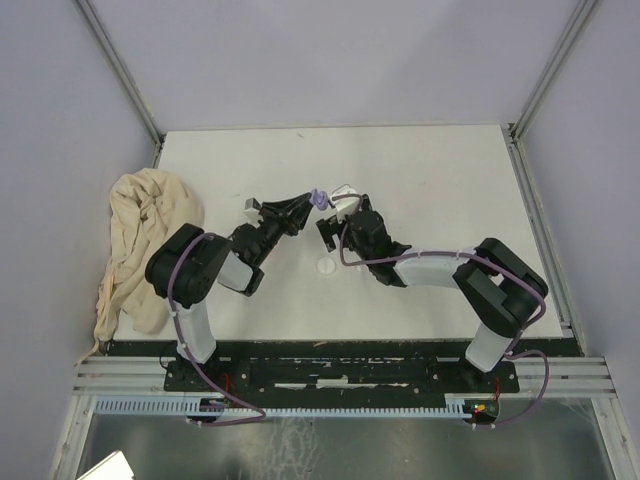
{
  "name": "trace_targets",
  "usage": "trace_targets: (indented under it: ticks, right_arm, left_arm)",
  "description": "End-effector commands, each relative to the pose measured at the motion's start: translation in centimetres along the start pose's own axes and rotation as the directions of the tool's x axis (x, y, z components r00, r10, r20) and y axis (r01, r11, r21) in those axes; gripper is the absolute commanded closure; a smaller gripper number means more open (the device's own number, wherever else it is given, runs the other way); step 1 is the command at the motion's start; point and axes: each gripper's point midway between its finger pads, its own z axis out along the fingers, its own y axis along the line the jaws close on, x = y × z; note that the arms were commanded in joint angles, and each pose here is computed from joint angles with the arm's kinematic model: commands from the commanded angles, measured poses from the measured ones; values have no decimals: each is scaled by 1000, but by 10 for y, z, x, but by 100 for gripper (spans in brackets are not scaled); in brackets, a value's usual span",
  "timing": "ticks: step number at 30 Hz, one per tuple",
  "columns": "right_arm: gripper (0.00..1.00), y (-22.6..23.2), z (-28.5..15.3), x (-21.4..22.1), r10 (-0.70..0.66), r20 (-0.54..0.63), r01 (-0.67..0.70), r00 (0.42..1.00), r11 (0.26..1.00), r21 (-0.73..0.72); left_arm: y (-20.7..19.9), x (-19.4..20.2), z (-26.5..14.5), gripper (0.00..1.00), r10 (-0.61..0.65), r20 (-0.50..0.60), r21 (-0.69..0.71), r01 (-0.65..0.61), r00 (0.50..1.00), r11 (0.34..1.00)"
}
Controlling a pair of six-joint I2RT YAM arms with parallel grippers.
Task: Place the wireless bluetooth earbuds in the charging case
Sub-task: Close the charging case.
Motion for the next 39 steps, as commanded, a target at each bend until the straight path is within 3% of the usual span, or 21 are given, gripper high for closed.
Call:
trace_targets:
  ticks: [1, 16, 39]
  right_arm:
    - [1, -9, 10, -53, 9, 173, -23, 985, 997, 78]
    - [1, -7, 23, -71, -23, 241, 2, 970, 996, 86]
    - [1, -55, -8, -58, -128, 199, 64, 971, 951, 301]
  left_arm:
    - [-23, 11, -3, 97, 9, -18, 78, -7, 1000, 997]
    - [-1, 7, -7, 97, 11, -3, 17, -11, 1000, 1000]
    - [45, -7, -15, 97, 19, 9, -76, -18, 1000, 997]
